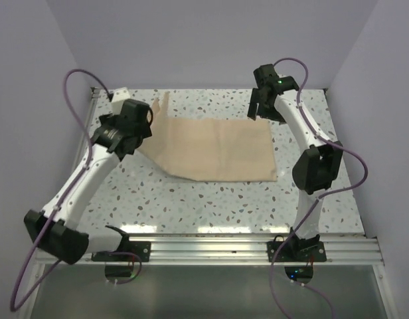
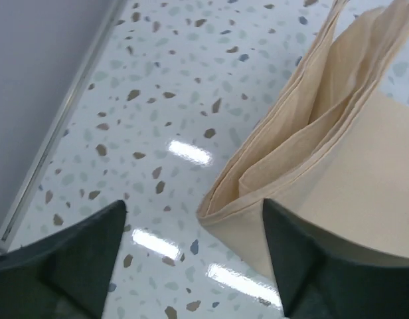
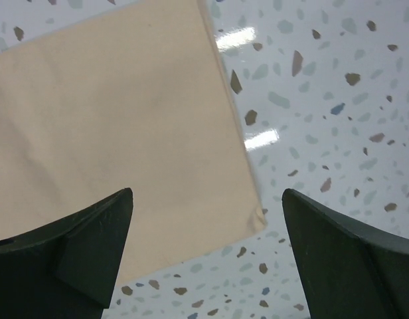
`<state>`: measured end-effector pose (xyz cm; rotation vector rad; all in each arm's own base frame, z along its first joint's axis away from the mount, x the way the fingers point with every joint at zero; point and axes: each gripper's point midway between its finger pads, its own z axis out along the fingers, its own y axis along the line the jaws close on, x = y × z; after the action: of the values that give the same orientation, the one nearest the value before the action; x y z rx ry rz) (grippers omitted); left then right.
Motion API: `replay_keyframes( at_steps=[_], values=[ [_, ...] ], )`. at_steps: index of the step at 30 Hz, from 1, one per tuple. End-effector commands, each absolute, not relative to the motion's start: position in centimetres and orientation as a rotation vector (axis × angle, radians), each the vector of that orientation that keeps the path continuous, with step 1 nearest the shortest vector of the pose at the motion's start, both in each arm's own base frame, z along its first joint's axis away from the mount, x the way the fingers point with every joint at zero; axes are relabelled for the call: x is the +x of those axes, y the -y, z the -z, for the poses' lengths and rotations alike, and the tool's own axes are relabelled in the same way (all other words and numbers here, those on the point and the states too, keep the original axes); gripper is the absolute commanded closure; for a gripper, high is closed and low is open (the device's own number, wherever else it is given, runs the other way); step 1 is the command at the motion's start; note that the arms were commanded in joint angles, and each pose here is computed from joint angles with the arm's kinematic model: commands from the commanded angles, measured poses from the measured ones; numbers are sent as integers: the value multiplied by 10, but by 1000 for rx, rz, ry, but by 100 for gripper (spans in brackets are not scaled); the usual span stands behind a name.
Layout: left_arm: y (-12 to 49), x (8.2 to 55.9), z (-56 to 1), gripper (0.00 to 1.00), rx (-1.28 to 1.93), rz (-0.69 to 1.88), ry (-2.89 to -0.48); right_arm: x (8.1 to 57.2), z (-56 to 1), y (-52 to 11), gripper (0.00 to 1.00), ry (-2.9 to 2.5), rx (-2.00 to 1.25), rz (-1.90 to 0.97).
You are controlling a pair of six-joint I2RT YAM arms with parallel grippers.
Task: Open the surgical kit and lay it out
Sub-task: Open the surgical kit at the center of the board.
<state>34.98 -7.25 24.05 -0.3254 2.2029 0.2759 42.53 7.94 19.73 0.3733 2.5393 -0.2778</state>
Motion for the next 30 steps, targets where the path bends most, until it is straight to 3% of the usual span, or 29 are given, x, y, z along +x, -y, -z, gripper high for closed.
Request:
replay_keyframes(
  at_steps=[1, 9, 18, 30],
  values=[
    [28, 311, -235, 1, -442, -379, -2154, 463, -189, -102, 2, -2542, 315, 100],
    [31, 247, -152, 0, -553, -338, -2421, 524, -145, -77, 8, -2525, 489, -18],
    [22, 213, -154, 0, -620, -299, -2420, 566, -83, -54, 27, -2538, 603, 25],
    [13, 188, -148, 0, -691, -314, -2433, 582, -47, -59, 43, -2543, 626, -4]
  ],
)
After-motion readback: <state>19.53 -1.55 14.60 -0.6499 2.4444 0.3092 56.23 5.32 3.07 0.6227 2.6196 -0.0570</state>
